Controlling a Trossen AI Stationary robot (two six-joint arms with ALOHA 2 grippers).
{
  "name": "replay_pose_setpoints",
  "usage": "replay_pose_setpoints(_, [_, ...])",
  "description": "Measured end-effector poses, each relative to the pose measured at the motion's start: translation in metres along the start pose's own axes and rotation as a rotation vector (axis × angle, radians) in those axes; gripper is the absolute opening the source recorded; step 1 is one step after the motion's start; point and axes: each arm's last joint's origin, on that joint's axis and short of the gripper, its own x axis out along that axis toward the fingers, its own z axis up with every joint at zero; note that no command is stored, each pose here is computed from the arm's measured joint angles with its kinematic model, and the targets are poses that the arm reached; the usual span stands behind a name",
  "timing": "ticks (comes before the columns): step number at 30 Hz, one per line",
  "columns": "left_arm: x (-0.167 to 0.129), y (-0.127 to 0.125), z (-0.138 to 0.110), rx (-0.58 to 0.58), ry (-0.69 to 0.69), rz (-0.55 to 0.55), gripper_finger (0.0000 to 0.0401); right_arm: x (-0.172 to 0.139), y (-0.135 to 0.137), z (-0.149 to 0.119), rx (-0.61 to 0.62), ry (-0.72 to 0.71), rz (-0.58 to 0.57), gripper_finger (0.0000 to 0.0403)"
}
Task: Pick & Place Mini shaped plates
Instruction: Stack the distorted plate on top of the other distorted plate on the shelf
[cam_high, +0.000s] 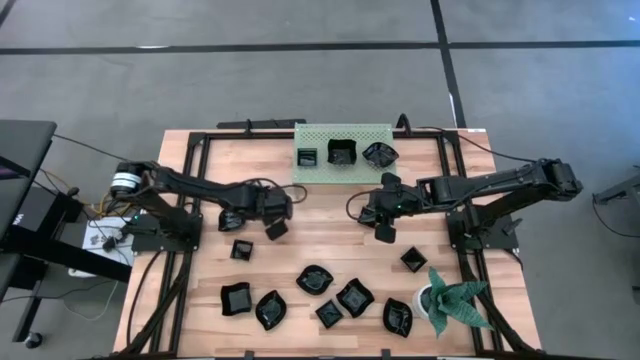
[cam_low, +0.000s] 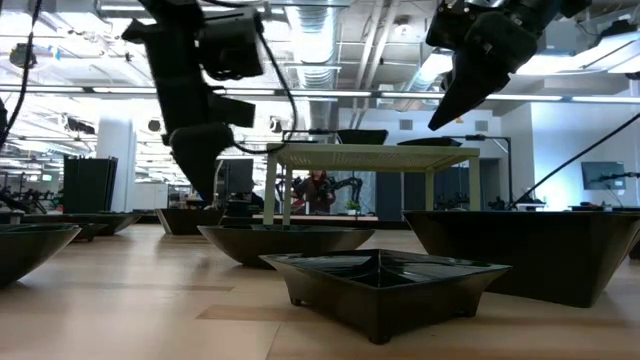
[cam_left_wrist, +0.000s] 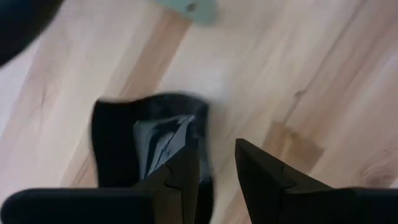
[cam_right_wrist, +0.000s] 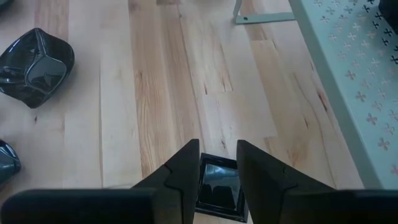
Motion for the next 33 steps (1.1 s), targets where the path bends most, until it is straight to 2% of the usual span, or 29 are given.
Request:
replay_pose_setpoints(6, [0.0,0.011,-0.022,-0.098,-0.049,-0.094,0.0104,0.0,0.0,0.0,0.0,0.001,0.0,0.0102])
replay_pose_setpoints(12, [0.009,0.013,-0.036,-0.126,-0.111,-0.137,0.0104,0.0,0.0,0.0,0.0,0.0,0.0,0.0102])
replay_pose_setpoints(22, [0.021,0.015,-0.052,-0.12,-0.085,-0.092,0.0102,0.0,0.0,0.0,-0.001,0.001,0.0,0.0102])
replay_pose_setpoints(25, [0.021,0.015,-0.053,-0.119,-0.084,-0.092,0.0083,0.0,0.0,0.0,-0.001,0.0,0.0,0.0102])
replay_pose_setpoints(29, [0.021,0.014,-0.051,-0.126,-0.107,-0.102,0.0019,0.0,0.0,0.0,0.0,0.0,0.0,0.0102])
replay_pose_setpoints(33, [0.014,0.007,-0.047,-0.107,-0.142,-0.129,0.0009,0.0,0.0,0.0,-0.001,0.0,0.0,0.0102])
